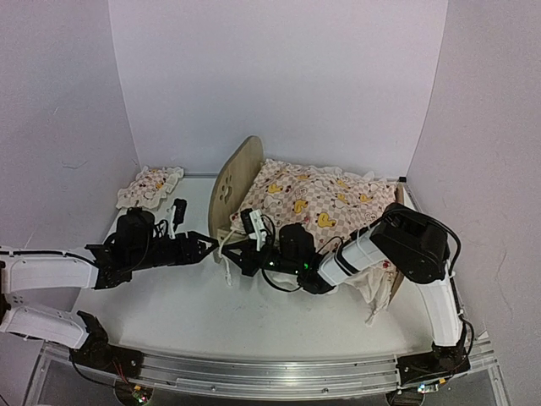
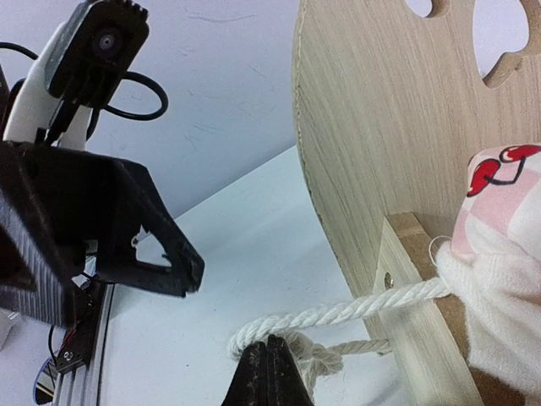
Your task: Set up the pet bed
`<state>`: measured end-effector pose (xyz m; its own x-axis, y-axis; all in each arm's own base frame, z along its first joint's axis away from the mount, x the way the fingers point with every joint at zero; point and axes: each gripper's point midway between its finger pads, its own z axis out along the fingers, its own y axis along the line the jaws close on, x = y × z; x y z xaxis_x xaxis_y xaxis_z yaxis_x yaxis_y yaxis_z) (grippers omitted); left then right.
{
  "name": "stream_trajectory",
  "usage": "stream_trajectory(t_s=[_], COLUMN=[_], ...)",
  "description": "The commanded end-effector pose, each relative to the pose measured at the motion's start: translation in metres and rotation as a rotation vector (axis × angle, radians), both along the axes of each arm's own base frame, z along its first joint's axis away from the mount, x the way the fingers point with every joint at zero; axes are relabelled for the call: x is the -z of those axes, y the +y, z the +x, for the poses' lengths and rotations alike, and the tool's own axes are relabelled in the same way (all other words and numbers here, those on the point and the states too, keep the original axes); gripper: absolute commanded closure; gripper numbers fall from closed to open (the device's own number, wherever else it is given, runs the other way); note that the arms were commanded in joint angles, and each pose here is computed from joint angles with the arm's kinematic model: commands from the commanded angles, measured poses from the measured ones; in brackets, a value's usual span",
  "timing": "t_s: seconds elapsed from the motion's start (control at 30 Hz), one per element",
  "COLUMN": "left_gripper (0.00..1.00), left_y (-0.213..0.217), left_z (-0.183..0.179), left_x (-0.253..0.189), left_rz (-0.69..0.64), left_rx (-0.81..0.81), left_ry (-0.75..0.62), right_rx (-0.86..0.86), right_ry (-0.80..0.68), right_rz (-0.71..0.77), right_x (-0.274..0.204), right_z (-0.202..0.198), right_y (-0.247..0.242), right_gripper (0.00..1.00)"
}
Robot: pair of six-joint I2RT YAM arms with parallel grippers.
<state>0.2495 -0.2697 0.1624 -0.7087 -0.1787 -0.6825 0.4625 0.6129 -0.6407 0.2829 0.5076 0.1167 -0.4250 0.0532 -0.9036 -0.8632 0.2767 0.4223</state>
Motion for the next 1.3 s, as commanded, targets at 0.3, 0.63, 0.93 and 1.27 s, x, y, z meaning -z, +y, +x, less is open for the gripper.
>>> stream_trajectory(t_s=[0.3, 0.63, 0.93, 1.27], left_gripper=[0.67, 0.69, 0.69, 0.77], left_y=[0.016, 0.004, -0.012, -0.019], left_z=[0.039, 0.043, 0.038, 0.033], left_x=[0.01, 0.017, 0.026, 0.031], left_rz=[-0.222, -0.298, -0.385, -0.438], left_rx=[-0.197, -0.182, -0.146, -0.133], left_ry=[0.375, 0.442, 0.509, 0.578], right_rx=[0.011, 0.01, 0.007, 0.022], right_ry=[-0.038, -0.047, -0.049, -0.055], right_rz=[0.027, 0.026, 0.021, 0.032], right_x=[-0.011, -0.013, -0.012, -0.017], right_z=[0.016, 0.016, 0.014, 0.017], right_y=[0.003, 0.004, 0.002, 0.002], right_gripper=[1.0, 1.0, 1.0, 1.0])
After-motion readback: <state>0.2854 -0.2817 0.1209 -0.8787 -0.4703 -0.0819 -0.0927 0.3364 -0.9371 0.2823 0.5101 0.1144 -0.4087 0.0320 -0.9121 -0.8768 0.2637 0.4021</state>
